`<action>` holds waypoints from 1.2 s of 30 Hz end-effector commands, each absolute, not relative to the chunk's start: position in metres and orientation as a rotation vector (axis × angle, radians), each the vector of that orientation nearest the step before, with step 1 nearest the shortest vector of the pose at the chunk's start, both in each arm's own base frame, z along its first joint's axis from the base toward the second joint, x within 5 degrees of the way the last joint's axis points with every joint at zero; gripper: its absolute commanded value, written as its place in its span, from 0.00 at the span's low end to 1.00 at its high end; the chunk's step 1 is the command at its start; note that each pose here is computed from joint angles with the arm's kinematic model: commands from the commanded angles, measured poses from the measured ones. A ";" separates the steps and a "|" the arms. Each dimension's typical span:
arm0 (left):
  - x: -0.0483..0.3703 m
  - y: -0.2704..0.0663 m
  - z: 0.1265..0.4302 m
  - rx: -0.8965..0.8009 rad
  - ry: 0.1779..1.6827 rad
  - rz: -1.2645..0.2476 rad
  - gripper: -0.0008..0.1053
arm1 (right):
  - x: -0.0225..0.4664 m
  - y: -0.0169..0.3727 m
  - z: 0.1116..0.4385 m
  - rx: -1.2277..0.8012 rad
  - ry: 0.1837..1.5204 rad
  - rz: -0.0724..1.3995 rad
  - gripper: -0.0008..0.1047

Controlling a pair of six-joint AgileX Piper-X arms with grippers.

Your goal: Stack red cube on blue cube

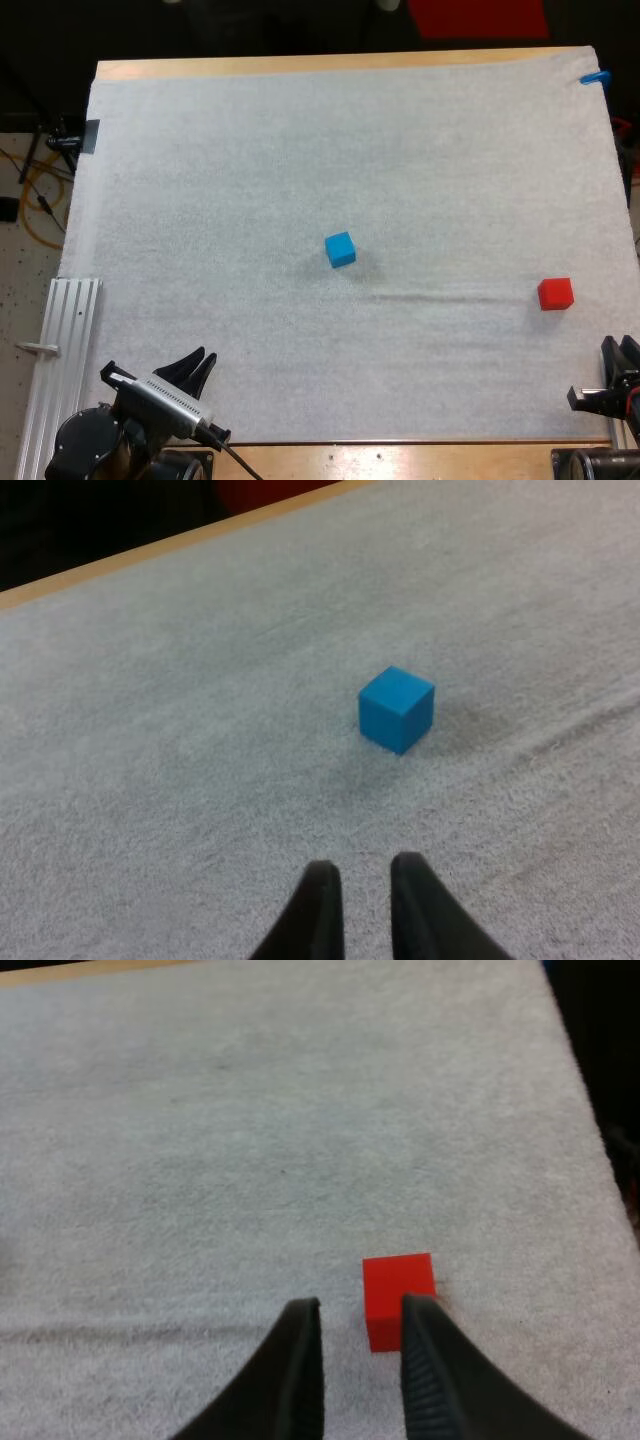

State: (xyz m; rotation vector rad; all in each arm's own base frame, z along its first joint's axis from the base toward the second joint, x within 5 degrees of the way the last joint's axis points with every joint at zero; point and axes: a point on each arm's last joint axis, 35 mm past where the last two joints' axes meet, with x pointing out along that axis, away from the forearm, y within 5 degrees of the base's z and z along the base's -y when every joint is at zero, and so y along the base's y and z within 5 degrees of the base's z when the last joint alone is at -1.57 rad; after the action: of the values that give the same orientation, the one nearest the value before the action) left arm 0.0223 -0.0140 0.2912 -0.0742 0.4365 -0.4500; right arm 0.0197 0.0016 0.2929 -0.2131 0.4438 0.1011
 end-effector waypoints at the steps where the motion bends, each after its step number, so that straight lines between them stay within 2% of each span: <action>1: 0.024 -0.015 0.293 -0.078 0.439 -0.471 0.11 | 0.020 0.001 0.295 -0.208 0.456 0.088 0.20; 29: 0.023 -0.015 0.292 -0.084 0.452 -0.485 0.11 | 0.019 0.000 0.297 -0.215 0.452 0.052 0.20; 36: 0.031 -0.019 0.316 -0.088 0.470 -0.522 0.11 | 0.025 -0.002 0.320 -0.229 0.510 0.002 0.20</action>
State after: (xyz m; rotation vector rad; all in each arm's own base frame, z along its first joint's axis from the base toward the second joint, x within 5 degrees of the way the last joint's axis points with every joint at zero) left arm 0.0307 -0.0180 0.3122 -0.0840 0.4801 -0.5088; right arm 0.0243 -0.0019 0.3179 -0.2269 0.5085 0.0057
